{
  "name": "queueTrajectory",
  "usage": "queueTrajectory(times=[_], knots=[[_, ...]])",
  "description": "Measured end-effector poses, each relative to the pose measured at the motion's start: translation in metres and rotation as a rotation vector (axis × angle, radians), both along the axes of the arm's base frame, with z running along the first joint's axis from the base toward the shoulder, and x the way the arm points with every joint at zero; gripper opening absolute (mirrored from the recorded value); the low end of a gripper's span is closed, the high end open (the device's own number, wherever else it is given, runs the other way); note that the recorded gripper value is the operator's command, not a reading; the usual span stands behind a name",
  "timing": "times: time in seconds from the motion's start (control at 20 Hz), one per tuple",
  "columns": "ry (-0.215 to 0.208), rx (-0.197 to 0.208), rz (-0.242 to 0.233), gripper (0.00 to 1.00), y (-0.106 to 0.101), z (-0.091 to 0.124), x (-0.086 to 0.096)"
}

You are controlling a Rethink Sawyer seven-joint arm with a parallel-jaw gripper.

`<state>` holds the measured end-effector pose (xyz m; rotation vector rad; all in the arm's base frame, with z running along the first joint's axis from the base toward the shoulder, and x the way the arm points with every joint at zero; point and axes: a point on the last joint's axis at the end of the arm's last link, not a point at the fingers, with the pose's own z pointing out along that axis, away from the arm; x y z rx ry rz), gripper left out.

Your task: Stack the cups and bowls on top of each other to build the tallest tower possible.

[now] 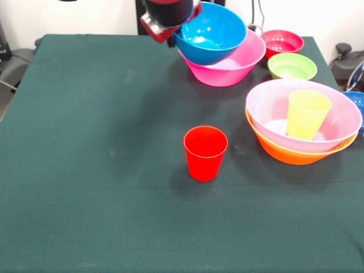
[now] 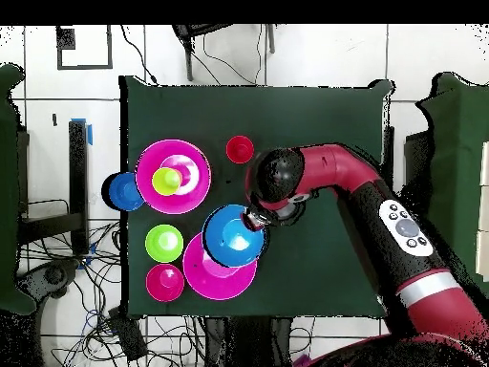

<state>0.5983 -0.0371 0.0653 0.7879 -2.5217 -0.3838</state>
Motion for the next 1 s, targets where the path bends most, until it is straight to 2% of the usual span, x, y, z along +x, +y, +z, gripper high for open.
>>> queueTrajectory(times=[0.1, 0.5, 0.7, 1.0], knots=[[-0.015, 0.003, -0.001, 0.0, 0.004, 0.0, 0.005], [-0.117, 0.047, -0.017, 0.0, 0.038, 0.0, 0.027], [-0.138, 0.066, -0.029, 0.0, 0.048, 0.002, 0.032], [-0.133, 0.079, -0.028, 0.0, 0.062, 0.007, 0.034]])
